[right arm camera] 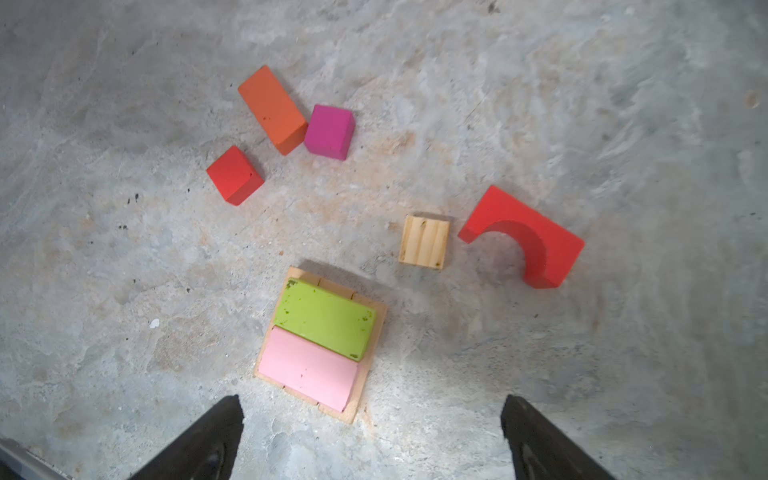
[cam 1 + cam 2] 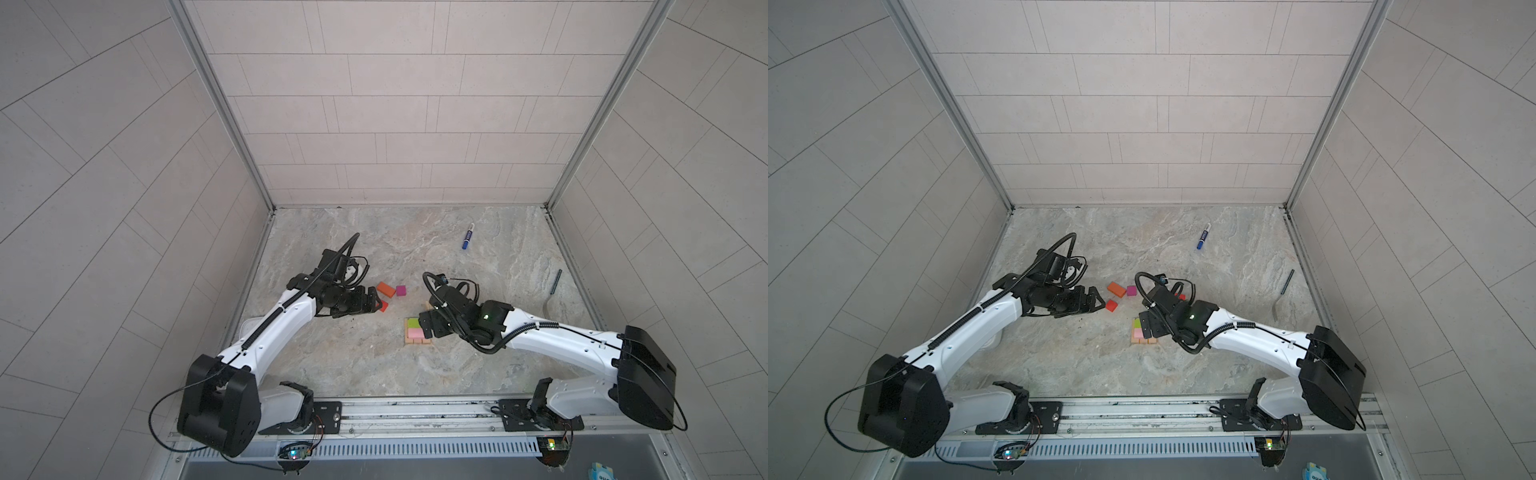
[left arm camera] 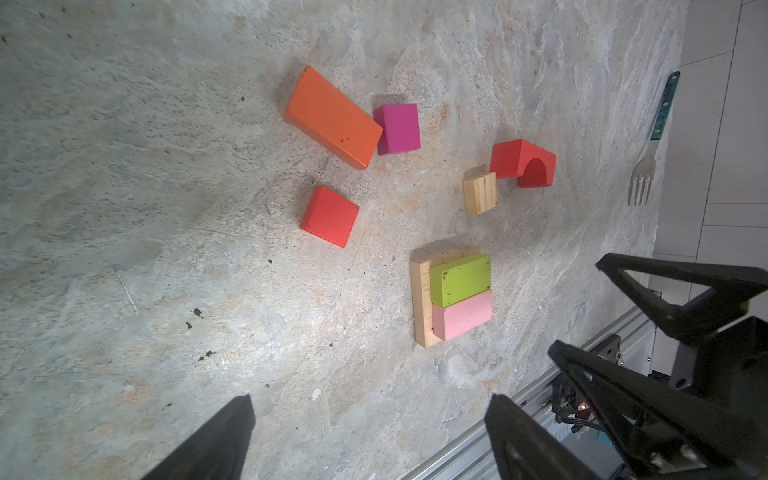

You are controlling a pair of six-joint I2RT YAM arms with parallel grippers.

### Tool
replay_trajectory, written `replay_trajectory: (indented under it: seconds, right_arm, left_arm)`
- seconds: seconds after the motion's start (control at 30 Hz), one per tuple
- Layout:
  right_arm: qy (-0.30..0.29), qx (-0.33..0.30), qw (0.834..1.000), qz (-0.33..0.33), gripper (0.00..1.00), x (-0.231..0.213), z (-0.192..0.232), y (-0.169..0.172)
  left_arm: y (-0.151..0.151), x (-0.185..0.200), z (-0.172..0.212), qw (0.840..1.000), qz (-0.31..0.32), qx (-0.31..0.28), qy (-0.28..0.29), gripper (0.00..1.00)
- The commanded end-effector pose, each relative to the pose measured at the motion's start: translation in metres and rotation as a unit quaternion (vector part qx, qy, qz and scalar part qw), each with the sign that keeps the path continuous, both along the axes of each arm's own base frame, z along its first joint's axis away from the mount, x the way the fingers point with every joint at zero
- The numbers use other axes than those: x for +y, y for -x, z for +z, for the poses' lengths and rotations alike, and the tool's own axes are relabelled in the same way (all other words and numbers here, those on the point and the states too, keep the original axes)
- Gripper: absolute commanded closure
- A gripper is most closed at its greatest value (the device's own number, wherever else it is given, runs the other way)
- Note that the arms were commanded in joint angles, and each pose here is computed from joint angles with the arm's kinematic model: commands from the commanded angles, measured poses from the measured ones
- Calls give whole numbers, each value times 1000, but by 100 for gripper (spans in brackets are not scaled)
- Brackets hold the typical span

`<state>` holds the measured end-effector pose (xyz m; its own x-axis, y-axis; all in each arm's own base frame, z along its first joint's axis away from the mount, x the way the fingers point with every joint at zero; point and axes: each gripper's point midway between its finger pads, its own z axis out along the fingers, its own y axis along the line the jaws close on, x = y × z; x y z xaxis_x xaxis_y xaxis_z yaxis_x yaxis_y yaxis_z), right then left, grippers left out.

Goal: Build the wood block tower
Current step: 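Move the right gripper to the red arch block and lower over it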

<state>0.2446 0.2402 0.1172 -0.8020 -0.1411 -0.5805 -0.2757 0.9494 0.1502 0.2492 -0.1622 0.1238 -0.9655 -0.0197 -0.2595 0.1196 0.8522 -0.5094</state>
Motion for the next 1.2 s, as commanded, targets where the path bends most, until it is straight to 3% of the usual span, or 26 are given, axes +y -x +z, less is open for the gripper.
replay_trajectory:
  seconds: [0.0,0.6,0.9,1.17]
  right_arm:
    - [19,-23,999,-16,3,-16,13,-15]
    - [76,-5,997,-33,3,-41,27,-59]
    - [70,47,990,-110,0,-49,6,-76]
    - [98,89,972,-192,1,-54,-20,-85]
  left_arm:
    - [-1,-1,1,1000,-3,-3,-1,6]
    - [0,0,5,1000,-3,-10,-1,6]
    - [0,-1,5,1000,-4,-9,1,6]
    - [0,-1,7,1000,-3,-13,2,6]
